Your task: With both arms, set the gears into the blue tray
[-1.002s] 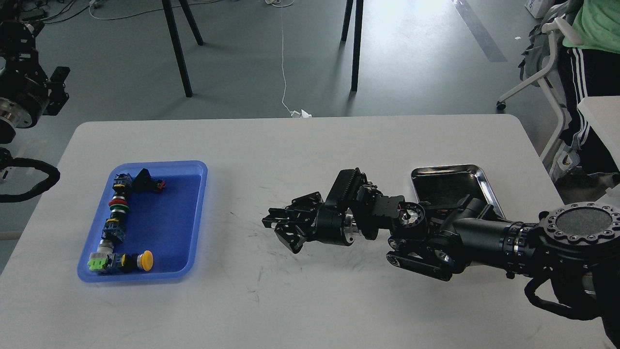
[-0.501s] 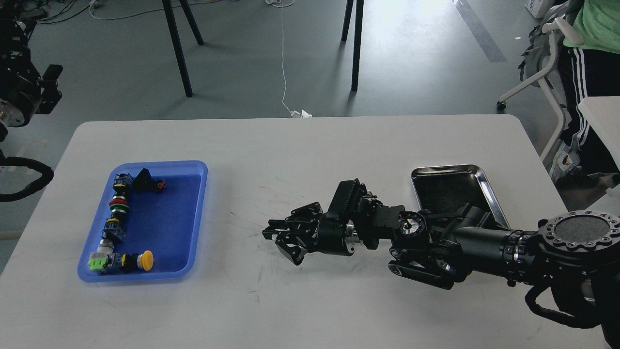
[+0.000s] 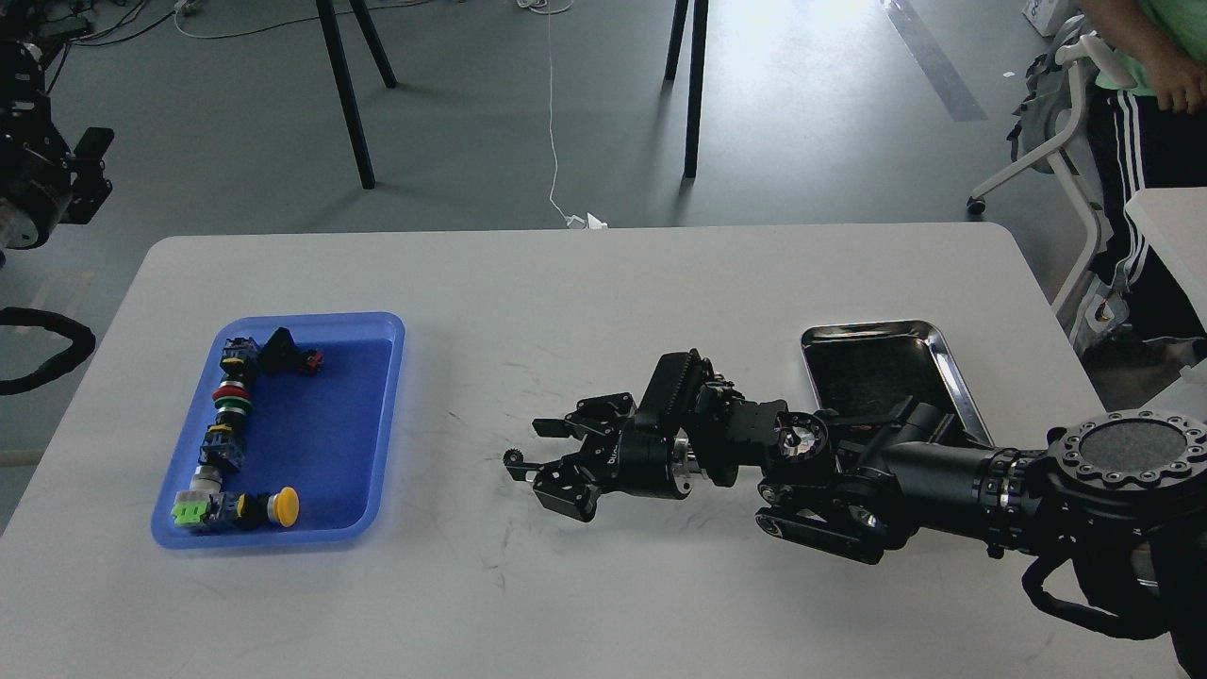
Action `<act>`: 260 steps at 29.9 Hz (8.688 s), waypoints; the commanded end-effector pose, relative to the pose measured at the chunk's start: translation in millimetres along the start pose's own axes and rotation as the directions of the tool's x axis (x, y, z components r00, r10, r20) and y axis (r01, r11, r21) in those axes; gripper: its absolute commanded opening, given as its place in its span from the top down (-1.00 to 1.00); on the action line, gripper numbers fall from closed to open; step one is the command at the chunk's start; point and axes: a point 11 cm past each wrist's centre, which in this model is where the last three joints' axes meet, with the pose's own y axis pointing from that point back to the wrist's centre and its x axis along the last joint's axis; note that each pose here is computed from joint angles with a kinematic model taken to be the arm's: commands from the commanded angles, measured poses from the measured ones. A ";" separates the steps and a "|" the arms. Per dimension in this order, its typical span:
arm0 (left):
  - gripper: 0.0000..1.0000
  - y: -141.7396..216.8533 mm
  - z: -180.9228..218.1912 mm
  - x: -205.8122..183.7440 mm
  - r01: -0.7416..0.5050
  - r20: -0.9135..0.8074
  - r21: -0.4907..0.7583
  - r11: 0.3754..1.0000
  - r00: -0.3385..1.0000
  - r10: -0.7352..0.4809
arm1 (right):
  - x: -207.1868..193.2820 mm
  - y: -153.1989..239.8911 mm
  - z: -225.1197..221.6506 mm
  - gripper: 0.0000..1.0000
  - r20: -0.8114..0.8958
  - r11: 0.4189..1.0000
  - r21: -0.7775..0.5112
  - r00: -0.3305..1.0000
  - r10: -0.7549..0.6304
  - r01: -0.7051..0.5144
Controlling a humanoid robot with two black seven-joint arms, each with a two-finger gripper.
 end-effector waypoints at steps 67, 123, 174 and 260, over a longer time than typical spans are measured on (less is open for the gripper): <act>-0.95 79.3 -29.4 -101.5 0.522 0.510 0.344 0.781 0.594 -0.622 | 208.0 138.1 169.6 -0.91 0.546 0.510 -0.685 0.096 0.832 -0.520; -0.59 122.0 -104.8 -263.3 0.680 0.651 0.715 0.162 -0.565 -0.506 | 170.2 207.7 202.3 -0.92 0.446 0.386 -0.787 -0.012 0.895 -0.481; -0.33 116.4 -149.0 -292.0 0.656 0.630 0.742 0.141 -0.610 -0.480 | 150.6 211.2 204.5 -0.92 0.445 0.380 -0.807 -0.042 0.895 -0.453; 0.54 116.1 -153.8 -298.3 0.701 0.682 0.690 0.183 -0.543 -0.489 | 142.8 211.1 205.7 -0.92 0.442 0.385 -0.813 -0.032 0.896 -0.437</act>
